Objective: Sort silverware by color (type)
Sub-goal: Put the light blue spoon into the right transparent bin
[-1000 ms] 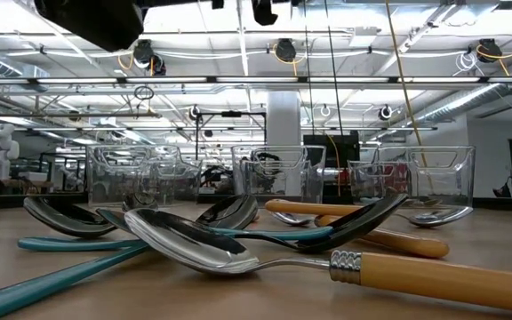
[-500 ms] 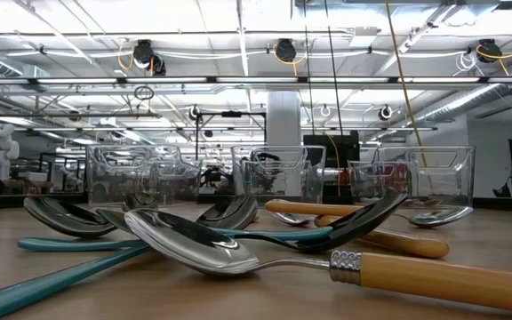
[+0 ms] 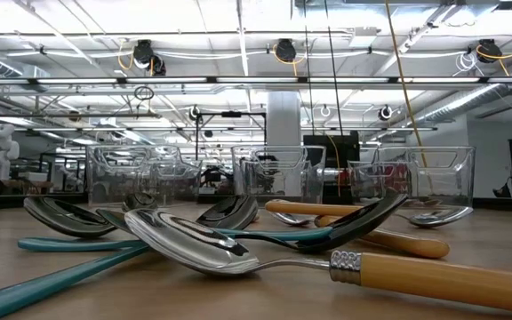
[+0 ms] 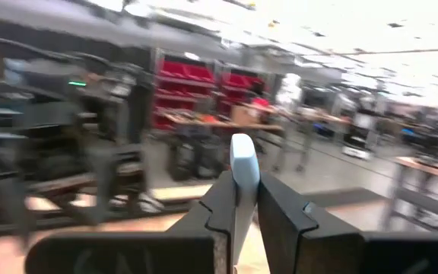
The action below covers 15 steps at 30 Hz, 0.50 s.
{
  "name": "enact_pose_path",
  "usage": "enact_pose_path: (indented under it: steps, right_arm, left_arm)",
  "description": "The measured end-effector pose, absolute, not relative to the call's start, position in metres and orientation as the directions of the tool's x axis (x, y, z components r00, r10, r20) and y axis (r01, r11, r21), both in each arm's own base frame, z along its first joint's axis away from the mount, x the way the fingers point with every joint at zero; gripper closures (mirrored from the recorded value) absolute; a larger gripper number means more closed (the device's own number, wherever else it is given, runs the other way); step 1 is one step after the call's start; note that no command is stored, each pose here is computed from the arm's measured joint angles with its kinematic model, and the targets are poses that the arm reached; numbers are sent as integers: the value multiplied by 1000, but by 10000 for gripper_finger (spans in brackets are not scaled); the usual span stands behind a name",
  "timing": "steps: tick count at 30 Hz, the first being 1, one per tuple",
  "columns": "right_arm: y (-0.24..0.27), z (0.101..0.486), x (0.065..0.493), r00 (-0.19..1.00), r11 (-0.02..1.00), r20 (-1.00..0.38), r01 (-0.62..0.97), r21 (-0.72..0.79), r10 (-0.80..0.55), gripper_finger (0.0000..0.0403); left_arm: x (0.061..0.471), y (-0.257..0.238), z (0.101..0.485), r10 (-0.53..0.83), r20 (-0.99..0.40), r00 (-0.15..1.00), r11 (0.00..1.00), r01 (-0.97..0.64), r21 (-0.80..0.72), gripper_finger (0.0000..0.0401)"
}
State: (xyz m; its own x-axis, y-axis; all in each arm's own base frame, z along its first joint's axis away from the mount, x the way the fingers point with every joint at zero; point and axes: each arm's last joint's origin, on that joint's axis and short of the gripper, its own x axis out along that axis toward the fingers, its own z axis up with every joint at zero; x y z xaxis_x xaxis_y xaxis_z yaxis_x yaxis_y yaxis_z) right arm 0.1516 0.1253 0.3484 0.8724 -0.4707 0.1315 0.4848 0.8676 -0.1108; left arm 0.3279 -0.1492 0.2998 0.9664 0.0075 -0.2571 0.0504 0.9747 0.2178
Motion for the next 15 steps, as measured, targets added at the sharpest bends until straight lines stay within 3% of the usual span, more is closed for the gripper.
enact_pose_path:
  steps: [15]
  right_arm:
    - [62, 413, 131, 759, 754, 83, 652, -84, -646, 371]
  left_arm:
    - [335, -129, 294, 62, -309, 949, 979, 2, 202, 133]
